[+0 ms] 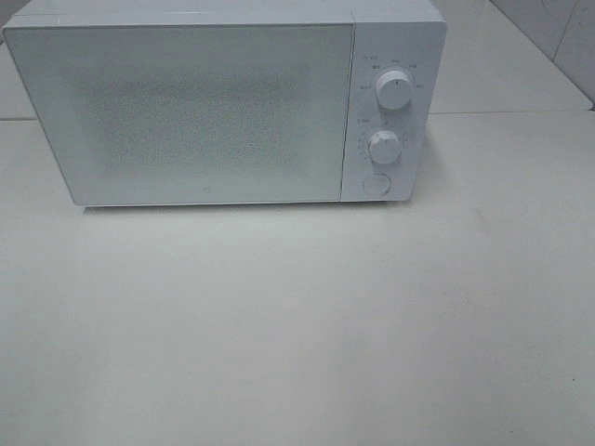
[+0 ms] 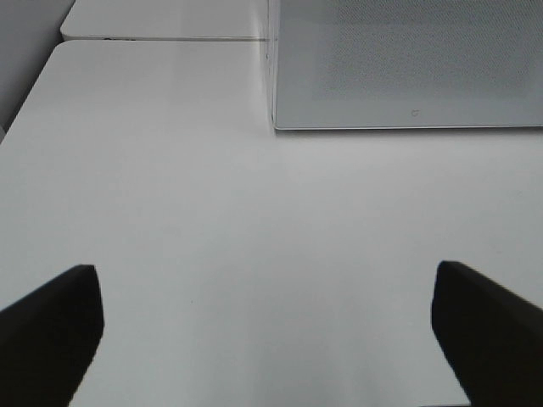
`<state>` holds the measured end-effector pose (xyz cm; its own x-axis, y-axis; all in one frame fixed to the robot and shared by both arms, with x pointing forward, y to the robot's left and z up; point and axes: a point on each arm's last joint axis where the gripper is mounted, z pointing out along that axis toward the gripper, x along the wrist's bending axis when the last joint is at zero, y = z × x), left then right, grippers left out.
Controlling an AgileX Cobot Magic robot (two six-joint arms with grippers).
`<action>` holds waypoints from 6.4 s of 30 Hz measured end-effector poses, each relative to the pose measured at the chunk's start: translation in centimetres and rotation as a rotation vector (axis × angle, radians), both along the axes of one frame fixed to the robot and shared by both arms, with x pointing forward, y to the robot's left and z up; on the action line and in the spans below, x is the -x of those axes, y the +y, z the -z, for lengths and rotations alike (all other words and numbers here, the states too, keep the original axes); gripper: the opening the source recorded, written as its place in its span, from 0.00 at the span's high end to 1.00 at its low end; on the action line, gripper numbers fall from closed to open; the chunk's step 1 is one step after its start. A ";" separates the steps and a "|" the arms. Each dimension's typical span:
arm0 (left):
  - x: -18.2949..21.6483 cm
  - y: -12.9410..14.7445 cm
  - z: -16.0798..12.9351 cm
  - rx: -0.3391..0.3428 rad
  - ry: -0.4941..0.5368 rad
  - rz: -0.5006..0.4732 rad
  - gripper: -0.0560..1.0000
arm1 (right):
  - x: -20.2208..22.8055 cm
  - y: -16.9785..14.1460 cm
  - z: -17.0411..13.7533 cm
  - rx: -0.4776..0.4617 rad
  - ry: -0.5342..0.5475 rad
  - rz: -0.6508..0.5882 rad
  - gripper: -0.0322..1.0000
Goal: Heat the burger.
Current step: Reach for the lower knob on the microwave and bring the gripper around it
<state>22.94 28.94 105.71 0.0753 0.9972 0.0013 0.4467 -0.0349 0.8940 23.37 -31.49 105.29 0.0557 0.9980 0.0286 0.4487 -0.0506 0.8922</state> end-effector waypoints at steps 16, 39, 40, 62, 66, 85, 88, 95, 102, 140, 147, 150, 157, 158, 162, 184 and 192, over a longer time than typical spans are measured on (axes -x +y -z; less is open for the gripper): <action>0.0 0.0 0.0 0.000 0.000 0.000 0.03 | 0.0 0.1 0.0 -0.012 0.001 -0.008 0.25; 0.0 0.0 0.0 0.000 0.000 0.000 0.03 | -6.2 1.4 -3.5 -0.002 -0.117 -0.068 0.25; 0.0 0.0 0.0 0.000 0.000 0.000 0.03 | -7.0 1.6 -3.6 0.000 -0.112 -0.075 0.25; 0.0 0.0 0.0 0.000 0.000 0.000 0.03 | -15.6 3.5 -2.7 0.002 -0.121 -0.146 0.25; 0.0 0.0 0.0 0.000 0.000 0.000 0.03 | -17.3 3.9 -2.0 0.001 -0.106 -0.159 0.25; 0.0 0.0 0.0 0.000 0.000 0.000 0.03 | -21.5 5.1 4.1 -0.097 -0.163 -0.191 0.25; 0.0 0.0 0.0 0.000 0.000 0.000 0.03 | -22.0 5.1 5.5 -0.126 -0.204 -0.174 0.25; 0.0 0.0 0.0 0.000 0.000 0.000 0.03 | -22.3 5.7 7.6 -0.087 -0.262 -0.176 0.25; 0.0 0.0 0.0 0.000 0.000 0.000 0.03 | -22.5 8.3 9.7 0.034 -0.305 -0.185 0.25; 0.0 0.0 0.0 0.000 0.000 0.000 0.03 | -21.1 15.2 13.0 0.051 -0.245 -0.171 0.25; 0.0 0.0 0.0 0.000 0.000 0.000 0.03 | -22.4 16.6 14.8 0.079 -0.208 -0.174 0.25; 0.0 0.0 0.0 0.000 0.000 0.000 0.03 | -22.8 17.1 15.0 0.072 -0.210 -0.172 0.25; 0.0 0.0 0.0 0.000 0.000 0.000 0.03 | -24.1 17.7 15.4 0.062 -0.214 -0.150 0.25; 0.0 0.0 0.0 0.000 0.000 0.000 0.03 | -24.7 17.8 15.5 0.058 -0.219 -0.143 0.25; 0.0 0.0 0.0 0.000 0.000 0.000 0.03 | -25.5 17.8 15.5 0.051 -0.231 -0.132 0.25; 0.0 0.0 0.0 0.000 0.000 0.000 0.03 | -30.8 19.2 16.4 0.041 -0.302 -0.129 0.25; 0.0 0.0 0.0 0.000 0.000 0.000 0.03 | -31.6 18.9 17.2 0.027 -0.292 -0.110 0.25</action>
